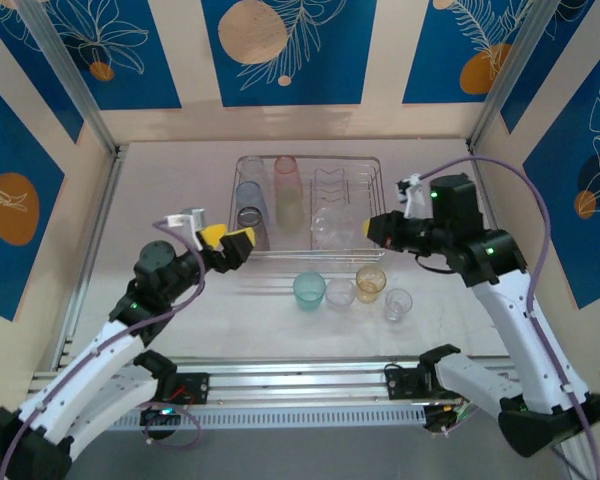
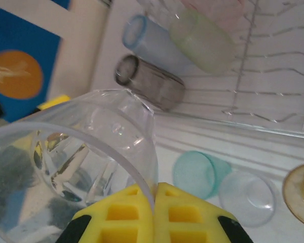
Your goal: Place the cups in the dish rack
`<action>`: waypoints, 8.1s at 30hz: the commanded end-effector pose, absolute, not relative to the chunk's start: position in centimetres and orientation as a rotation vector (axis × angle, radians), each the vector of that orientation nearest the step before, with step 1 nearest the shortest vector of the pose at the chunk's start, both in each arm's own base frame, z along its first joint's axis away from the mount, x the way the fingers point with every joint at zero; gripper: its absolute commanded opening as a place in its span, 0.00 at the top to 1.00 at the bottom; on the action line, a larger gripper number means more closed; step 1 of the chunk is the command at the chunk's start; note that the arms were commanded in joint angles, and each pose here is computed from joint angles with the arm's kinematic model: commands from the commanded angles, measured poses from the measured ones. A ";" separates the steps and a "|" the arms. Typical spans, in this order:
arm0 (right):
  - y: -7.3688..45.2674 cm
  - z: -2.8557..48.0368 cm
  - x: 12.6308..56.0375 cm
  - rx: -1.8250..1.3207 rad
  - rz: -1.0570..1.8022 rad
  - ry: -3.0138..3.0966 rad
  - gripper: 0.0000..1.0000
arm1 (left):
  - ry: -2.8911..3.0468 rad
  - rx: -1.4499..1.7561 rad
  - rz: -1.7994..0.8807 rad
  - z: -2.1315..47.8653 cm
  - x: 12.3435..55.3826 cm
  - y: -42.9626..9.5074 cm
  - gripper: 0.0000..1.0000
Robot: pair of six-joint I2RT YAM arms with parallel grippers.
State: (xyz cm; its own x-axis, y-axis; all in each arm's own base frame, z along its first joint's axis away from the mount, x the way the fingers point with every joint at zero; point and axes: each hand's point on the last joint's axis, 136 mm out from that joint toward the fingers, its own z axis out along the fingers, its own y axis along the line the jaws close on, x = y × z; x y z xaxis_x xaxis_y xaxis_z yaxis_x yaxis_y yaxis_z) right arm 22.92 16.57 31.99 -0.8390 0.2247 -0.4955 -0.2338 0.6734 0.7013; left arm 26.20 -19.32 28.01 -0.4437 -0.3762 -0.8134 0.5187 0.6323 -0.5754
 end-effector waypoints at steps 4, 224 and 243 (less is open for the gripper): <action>19.1 36.9 21.7 -0.194 1.496 2.153 1.00 | 1.524 0.464 -1.411 34.0 23.4 -25.7 0.00; 12.3 17.9 20.9 0.194 0.687 2.649 0.56 | 2.827 0.561 -0.538 9.2 22.2 -32.0 0.50; 11.3 18.3 21.2 0.207 0.673 2.622 0.56 | 2.814 0.527 -0.500 9.9 22.1 -30.8 1.00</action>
State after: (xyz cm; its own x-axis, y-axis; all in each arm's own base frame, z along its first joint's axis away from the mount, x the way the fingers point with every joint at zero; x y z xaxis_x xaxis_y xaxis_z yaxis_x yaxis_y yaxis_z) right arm 21.46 11.35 17.99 -0.9004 0.2606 -0.3483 0.0627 0.8701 0.4889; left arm 22.43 -31.36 7.71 -0.9164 0.3172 -0.2441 0.3803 0.8803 -0.2838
